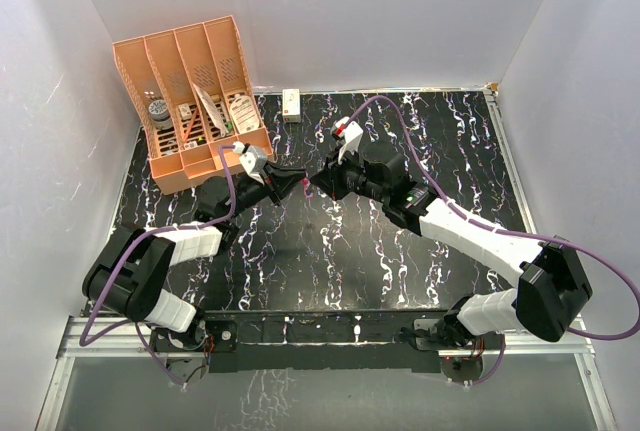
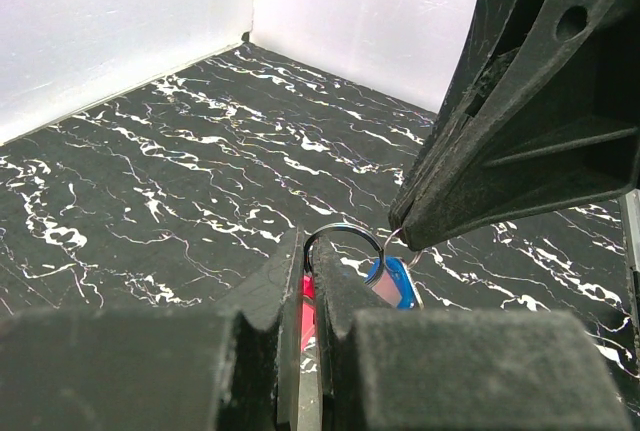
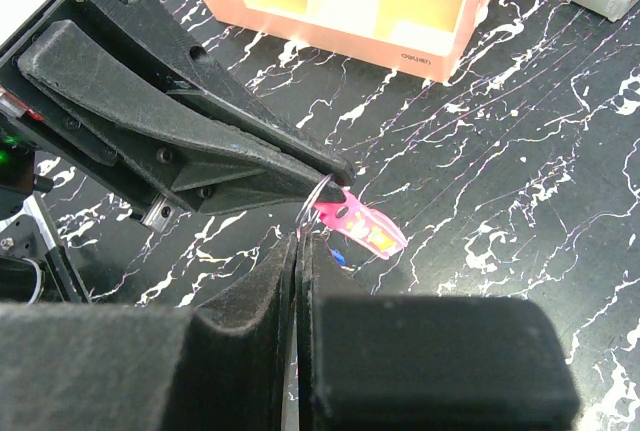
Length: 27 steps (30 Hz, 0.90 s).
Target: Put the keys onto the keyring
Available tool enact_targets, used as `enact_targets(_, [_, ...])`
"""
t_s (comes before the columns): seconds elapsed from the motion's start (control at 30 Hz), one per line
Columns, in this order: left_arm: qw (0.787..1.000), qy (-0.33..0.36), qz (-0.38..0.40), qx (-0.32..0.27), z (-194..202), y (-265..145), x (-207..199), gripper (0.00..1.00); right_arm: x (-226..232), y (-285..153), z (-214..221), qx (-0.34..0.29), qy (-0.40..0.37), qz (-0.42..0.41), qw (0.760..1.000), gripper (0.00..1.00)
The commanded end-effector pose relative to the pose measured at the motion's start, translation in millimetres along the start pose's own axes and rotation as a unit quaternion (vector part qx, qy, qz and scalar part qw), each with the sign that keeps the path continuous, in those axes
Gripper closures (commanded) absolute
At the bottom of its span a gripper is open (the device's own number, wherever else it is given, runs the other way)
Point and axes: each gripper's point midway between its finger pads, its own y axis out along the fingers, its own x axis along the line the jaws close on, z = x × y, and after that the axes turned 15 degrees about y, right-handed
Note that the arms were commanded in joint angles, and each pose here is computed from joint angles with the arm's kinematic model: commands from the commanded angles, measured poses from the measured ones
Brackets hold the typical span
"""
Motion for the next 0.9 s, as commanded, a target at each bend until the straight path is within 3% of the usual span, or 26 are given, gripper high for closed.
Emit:
enact_targets(0.0, [0.999,0.032,0.011,-0.025,-17.6,2.1,-2.9,1.00,18.4,-2.0,-35.3,-0.049,-0.006,-0.018,0.999,1.00])
enact_targets(0.87, [0.999,0.037,-0.012,-0.020,-19.2,-0.3,4.1,1.00,14.6,-6.8,-38.7,-0.058,-0.004,-0.004,0.998,1.00])
